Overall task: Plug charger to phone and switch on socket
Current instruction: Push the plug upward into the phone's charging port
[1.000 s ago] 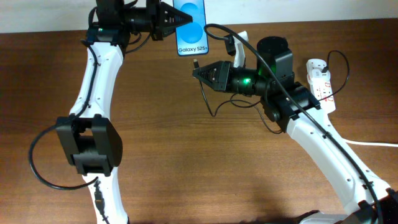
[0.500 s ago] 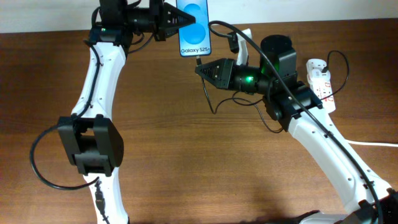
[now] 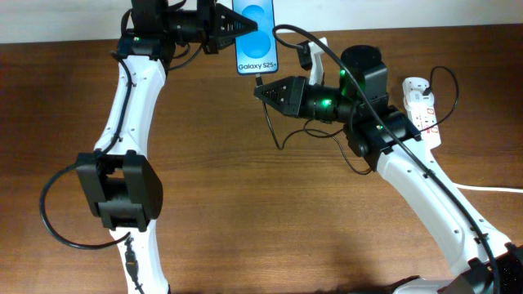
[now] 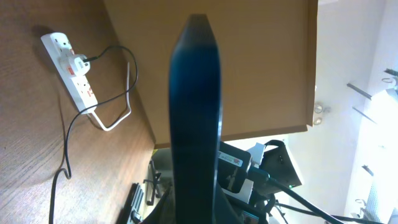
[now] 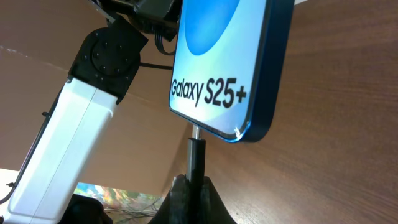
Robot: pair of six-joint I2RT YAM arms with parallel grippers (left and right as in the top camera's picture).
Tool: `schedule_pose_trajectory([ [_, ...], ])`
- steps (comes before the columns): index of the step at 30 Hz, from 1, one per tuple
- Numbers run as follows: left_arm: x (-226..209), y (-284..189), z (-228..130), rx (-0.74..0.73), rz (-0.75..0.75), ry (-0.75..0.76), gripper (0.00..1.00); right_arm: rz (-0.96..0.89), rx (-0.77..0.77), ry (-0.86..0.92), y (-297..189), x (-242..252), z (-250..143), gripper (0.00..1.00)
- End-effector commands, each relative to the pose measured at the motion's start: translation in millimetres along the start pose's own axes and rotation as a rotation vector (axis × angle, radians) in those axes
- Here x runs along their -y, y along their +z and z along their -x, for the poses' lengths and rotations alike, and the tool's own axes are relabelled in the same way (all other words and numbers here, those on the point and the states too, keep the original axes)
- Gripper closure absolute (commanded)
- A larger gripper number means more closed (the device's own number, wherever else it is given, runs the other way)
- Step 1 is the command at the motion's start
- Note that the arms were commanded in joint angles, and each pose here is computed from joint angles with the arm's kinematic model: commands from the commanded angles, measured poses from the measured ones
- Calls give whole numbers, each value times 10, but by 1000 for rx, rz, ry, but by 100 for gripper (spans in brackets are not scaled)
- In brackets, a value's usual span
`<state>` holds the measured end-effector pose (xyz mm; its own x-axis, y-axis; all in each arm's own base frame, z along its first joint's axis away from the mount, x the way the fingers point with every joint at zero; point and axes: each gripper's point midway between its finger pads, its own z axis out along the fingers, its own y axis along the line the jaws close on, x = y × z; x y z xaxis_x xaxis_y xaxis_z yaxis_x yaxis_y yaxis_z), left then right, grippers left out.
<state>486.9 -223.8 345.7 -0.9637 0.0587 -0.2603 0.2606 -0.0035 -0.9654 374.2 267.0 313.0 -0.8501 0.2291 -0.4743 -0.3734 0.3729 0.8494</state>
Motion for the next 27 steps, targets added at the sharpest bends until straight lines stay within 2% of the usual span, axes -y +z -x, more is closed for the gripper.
schedule_pose_trajectory([
  [1, 146, 38, -94, -52, -27, 29, 100, -38, 45, 11, 14, 97, 85, 96],
  [9, 146, 38, -95, -52, -28, 28, 100, 28, 96, 63, 190, 148, 278, 96],
  [27, 143, 7, -82, -46, -26, 18, 100, 18, 139, 92, -14, 289, 481, 96],
])
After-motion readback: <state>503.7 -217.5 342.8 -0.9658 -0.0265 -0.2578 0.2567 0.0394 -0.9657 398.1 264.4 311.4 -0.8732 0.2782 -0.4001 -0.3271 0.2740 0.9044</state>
